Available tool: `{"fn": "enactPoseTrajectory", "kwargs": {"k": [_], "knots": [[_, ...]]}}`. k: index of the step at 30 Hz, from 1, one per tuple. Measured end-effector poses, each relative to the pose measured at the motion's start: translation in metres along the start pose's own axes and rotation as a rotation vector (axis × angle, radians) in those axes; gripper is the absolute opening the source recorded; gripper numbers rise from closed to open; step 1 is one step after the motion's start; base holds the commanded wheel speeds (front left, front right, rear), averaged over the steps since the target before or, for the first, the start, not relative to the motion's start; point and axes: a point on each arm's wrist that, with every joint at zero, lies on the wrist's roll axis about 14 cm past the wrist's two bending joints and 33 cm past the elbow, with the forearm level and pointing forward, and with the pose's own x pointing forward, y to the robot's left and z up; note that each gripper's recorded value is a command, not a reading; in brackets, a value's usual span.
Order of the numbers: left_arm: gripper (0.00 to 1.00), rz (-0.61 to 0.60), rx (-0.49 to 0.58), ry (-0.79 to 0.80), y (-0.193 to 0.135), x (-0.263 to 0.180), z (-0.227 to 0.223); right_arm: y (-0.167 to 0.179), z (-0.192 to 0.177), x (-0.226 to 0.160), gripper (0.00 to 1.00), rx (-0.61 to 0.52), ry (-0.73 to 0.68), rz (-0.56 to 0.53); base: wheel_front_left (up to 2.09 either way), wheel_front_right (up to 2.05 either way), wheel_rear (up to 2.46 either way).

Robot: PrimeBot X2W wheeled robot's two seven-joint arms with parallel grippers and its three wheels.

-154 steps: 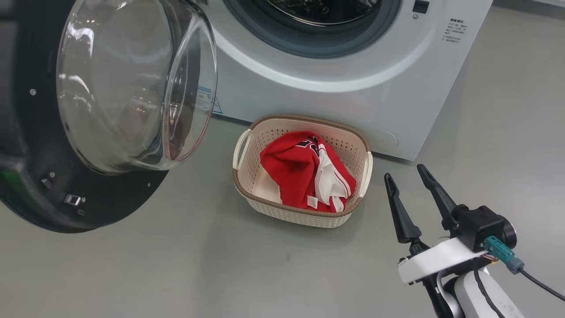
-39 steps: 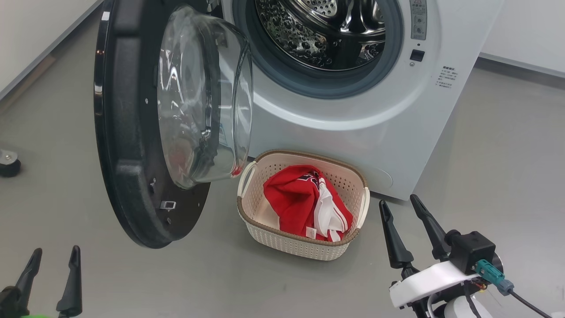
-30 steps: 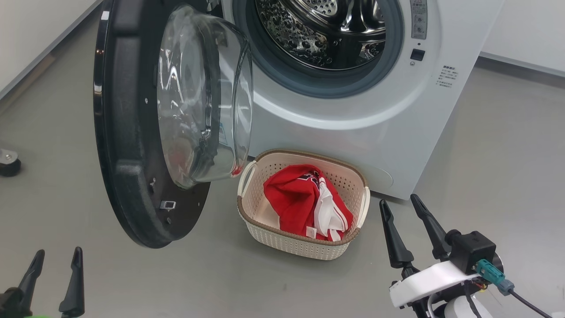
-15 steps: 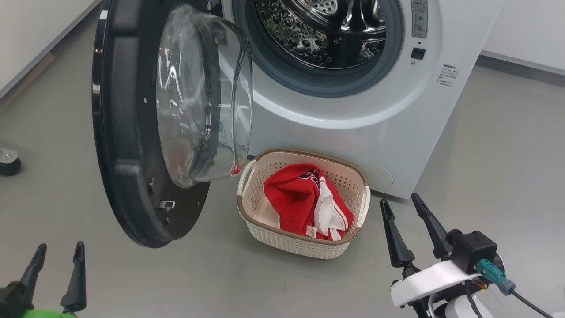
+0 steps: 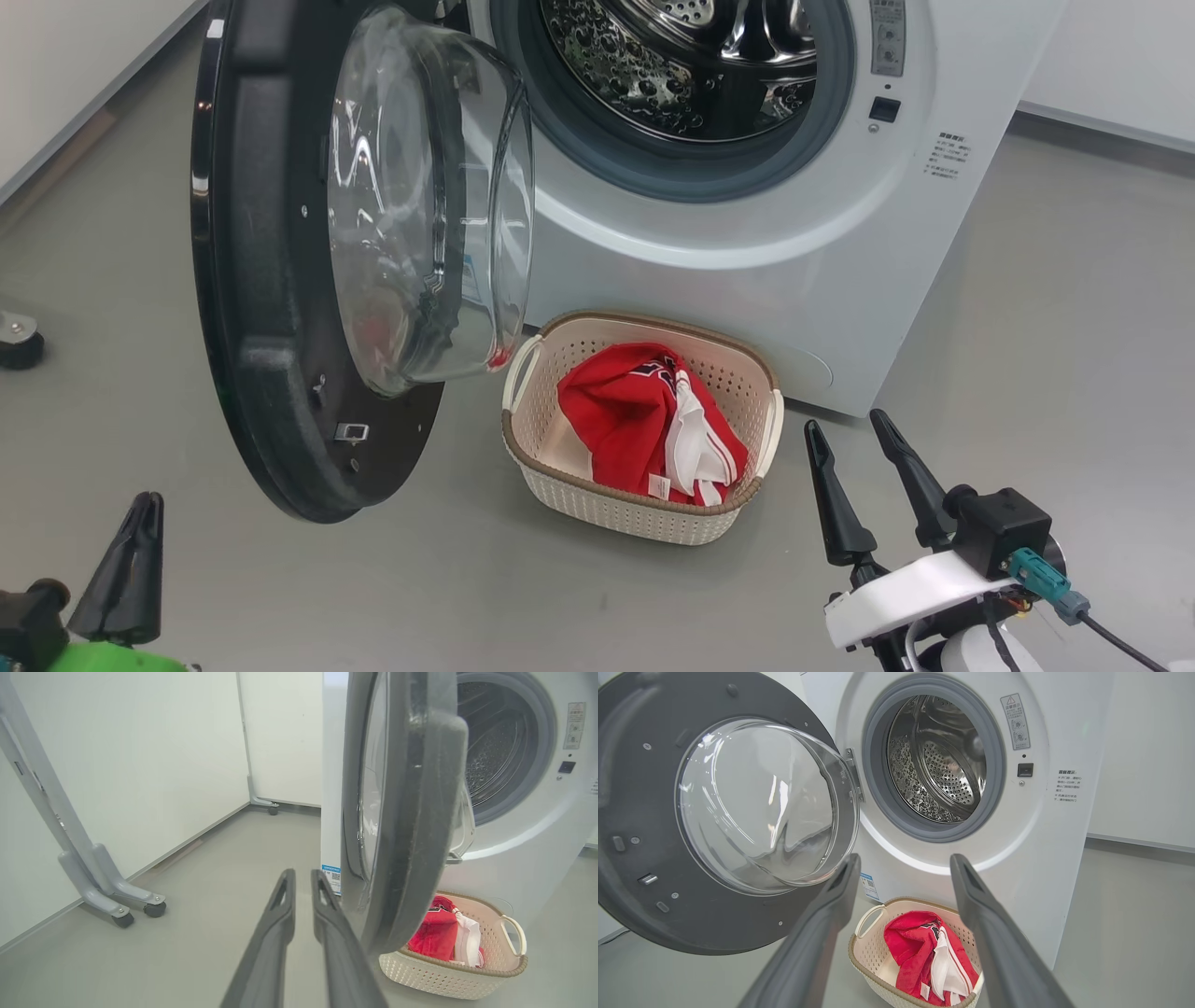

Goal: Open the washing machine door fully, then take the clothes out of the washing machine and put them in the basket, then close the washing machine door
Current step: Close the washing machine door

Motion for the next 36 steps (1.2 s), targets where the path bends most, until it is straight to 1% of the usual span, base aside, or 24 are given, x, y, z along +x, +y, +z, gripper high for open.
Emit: {"fn": "enactPoseTrajectory", "kwargs": {"k": [7,10,13,17,20,23,27,31,33,36], "knots": [[0.00,-0.002,-0.007,-0.023,0.002,0.004,0.009,-0.001,-0.001,0.000,1.00,0.002,0.003,-0.002,0.00,0.00,0.00],[0.00,-0.011,-0.060,-0.032,-0.002,0.008,0.012,-0.002,-0.002,0.000,1.00,0.004,0.004,-0.003,0.00,0.00,0.00],[0.00,-0.005,-0.152,-0.029,-0.004,0.012,0.013,-0.002,-0.002,0.000,1.00,0.005,0.005,-0.005,0.00,0.00,0.00],[0.00,-0.004,-0.279,-0.014,-0.006,0.021,0.018,-0.004,-0.003,0.000,1.00,0.005,0.008,-0.008,0.00,0.00,0.00],[0.00,-0.017,-0.400,-0.008,-0.011,0.030,0.026,-0.005,-0.004,0.000,1.00,0.006,0.009,-0.011,0.00,0.00,0.00],[0.00,-0.023,-0.565,-0.001,-0.012,0.039,0.035,-0.006,-0.005,-0.001,1.00,0.007,0.011,-0.014,0.00,0.00,0.00],[0.00,-0.019,-0.773,-0.031,-0.003,0.050,0.053,-0.007,-0.007,-0.001,1.00,0.011,0.016,-0.018,0.00,0.00,0.00],[0.00,-0.002,-0.941,-0.034,0.010,0.059,0.061,-0.010,-0.009,-0.001,1.00,0.017,0.019,-0.024,0.00,0.00,0.00],[0.00,-0.001,-1.037,-0.008,0.011,0.064,0.060,-0.012,-0.010,-0.001,1.00,0.019,0.021,-0.027,0.00,0.00,0.00],[0.00,-0.012,-1.128,0.041,0.007,0.071,0.060,-0.013,-0.011,-0.001,1.00,0.021,0.023,-0.030,0.00,0.00,0.00]]}}
